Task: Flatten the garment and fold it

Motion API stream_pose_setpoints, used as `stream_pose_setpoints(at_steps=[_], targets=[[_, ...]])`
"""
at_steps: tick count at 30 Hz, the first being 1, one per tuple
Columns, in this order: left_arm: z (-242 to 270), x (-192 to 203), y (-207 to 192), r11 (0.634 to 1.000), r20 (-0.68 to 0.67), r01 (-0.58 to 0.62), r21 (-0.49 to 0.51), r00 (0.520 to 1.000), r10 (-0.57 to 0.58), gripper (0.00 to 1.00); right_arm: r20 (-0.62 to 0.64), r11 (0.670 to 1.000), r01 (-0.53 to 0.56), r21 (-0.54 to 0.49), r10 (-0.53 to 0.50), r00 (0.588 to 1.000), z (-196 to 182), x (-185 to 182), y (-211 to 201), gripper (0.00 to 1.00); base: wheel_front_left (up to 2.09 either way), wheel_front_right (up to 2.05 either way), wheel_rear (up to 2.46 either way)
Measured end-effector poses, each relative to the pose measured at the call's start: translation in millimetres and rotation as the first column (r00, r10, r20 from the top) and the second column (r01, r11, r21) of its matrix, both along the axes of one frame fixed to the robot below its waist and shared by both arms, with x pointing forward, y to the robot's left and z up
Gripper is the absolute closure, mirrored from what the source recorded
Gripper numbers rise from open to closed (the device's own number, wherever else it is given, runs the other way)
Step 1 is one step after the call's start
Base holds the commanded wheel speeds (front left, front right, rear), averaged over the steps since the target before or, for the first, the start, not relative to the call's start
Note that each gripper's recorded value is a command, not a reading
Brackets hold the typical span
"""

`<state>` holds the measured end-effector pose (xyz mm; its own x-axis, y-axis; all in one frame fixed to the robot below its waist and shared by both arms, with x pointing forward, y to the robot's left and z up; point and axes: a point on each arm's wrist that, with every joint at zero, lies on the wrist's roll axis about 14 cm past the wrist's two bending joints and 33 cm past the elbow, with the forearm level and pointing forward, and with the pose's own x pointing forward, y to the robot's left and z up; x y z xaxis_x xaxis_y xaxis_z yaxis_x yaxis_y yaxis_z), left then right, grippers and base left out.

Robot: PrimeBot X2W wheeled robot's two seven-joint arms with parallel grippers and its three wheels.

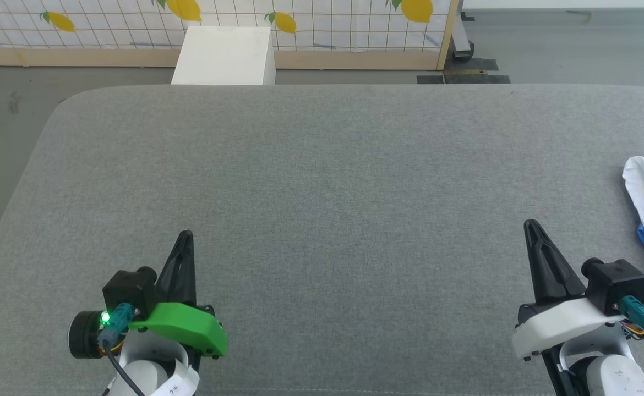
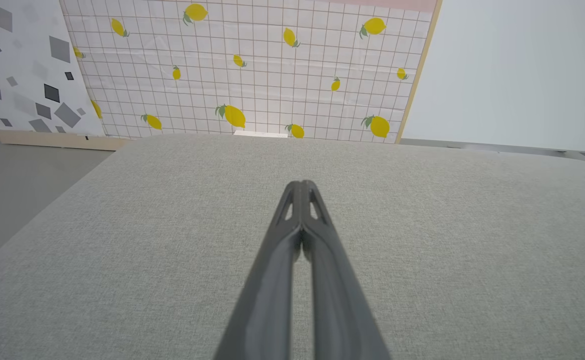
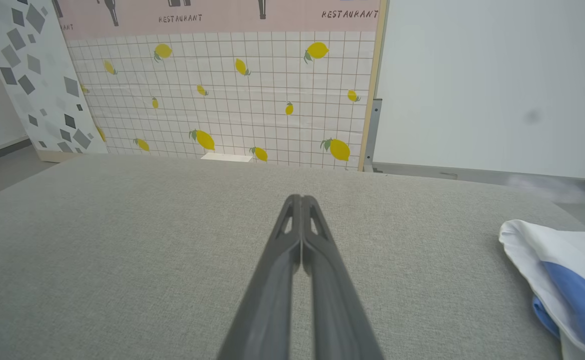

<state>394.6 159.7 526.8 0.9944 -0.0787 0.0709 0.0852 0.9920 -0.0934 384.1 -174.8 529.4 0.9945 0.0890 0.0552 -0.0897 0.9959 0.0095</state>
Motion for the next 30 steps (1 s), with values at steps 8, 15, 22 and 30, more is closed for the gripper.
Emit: stream_pose_setpoints(at_steps=[8,15,22,30], targets=[[2.9,-2.0,1.9,1.0,-0.001,-0.007,0.016,1.0,0.007,1.0,-0.004,1.0,-0.007,-0.01,0.007,1.0,0.9,-1.2,2.4,1.0,0.0,0.0,0.0],[2.5,-3.8,4.0,0.999,-0.01,-0.017,0.042,1.0,0.017,1.0,-0.006,1.0,-0.012,-0.018,0.012,1.0,2.1,-1.6,4.0,1.0,0.0,0.0,0.0],[2.1,-6.3,6.1,0.998,-0.018,-0.026,0.055,0.999,0.027,1.0,-0.011,1.0,-0.016,-0.023,0.016,1.0,2.1,-2.8,5.5,1.0,0.0,0.0,0.0],[4.3,-7.9,7.7,0.997,-0.02,-0.033,0.07,0.999,0.035,1.0,-0.025,0.999,-0.021,-0.031,0.02,0.999,0.2,-4.8,7.2,1.0,0.0,0.0,0.0]])
